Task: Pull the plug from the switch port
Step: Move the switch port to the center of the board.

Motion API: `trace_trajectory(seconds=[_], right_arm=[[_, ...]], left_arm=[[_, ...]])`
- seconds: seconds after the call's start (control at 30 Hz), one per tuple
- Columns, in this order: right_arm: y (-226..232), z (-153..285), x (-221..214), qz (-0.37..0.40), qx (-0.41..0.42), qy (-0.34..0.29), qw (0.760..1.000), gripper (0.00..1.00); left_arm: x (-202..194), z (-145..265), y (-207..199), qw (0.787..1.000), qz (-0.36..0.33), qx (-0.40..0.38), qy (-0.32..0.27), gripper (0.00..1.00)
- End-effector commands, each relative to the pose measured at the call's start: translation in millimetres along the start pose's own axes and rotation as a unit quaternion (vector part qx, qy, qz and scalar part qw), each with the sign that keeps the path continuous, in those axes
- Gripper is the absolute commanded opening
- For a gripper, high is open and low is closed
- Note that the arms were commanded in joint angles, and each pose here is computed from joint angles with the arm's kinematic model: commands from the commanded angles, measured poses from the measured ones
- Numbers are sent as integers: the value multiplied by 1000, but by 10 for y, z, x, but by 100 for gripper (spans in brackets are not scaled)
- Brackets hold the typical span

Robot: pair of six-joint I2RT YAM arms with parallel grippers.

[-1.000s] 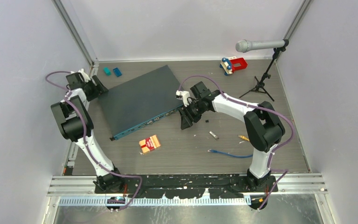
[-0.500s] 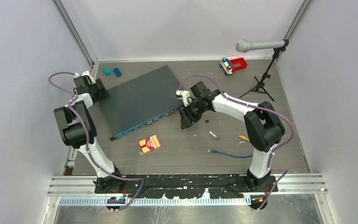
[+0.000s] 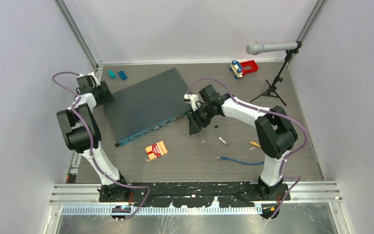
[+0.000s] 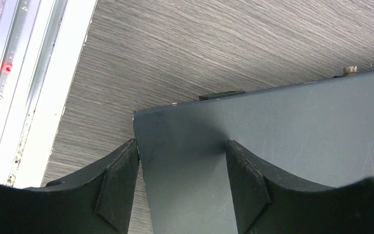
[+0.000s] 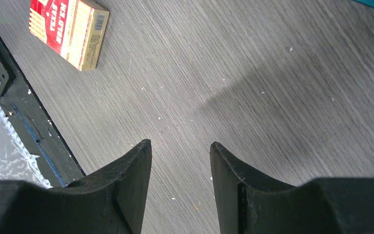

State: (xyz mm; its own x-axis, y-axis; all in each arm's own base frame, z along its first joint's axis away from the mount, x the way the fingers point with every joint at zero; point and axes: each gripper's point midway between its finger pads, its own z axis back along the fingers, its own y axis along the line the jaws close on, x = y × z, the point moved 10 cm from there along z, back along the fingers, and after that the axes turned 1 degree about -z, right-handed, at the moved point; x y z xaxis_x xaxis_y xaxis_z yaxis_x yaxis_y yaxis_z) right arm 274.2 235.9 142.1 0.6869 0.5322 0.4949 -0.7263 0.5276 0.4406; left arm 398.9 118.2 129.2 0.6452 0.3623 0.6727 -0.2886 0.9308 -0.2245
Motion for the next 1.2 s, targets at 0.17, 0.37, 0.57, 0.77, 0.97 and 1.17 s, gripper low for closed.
trace_trajectory(seconds=[0.17, 0.37, 0.57, 0.77, 0.97, 1.17], right_arm=[[34, 93, 163, 14, -7, -24, 1000, 53], [40, 121, 174, 17, -11, -27, 999, 53], [38, 121, 180, 13, -10, -26, 1000, 53], [38, 136, 169, 16, -16, -26, 999, 53], [-73, 119, 121, 12, -63, -23, 998, 52], [-227, 276, 38, 3, -96, -9, 995, 52]], left_arm=[[-1044, -12, -972, 926, 38, -250, 282, 0], [-1250, 25, -1162, 914, 59, -264, 303, 0], [-1379, -30, -1346, 908, 57, -279, 306, 0], [-1491, -27, -1512, 909, 36, -275, 311, 0], [-1377, 95, -1475, 931, 4, -249, 266, 0], [-1210, 246, -1431, 949, -38, -227, 215, 5]])
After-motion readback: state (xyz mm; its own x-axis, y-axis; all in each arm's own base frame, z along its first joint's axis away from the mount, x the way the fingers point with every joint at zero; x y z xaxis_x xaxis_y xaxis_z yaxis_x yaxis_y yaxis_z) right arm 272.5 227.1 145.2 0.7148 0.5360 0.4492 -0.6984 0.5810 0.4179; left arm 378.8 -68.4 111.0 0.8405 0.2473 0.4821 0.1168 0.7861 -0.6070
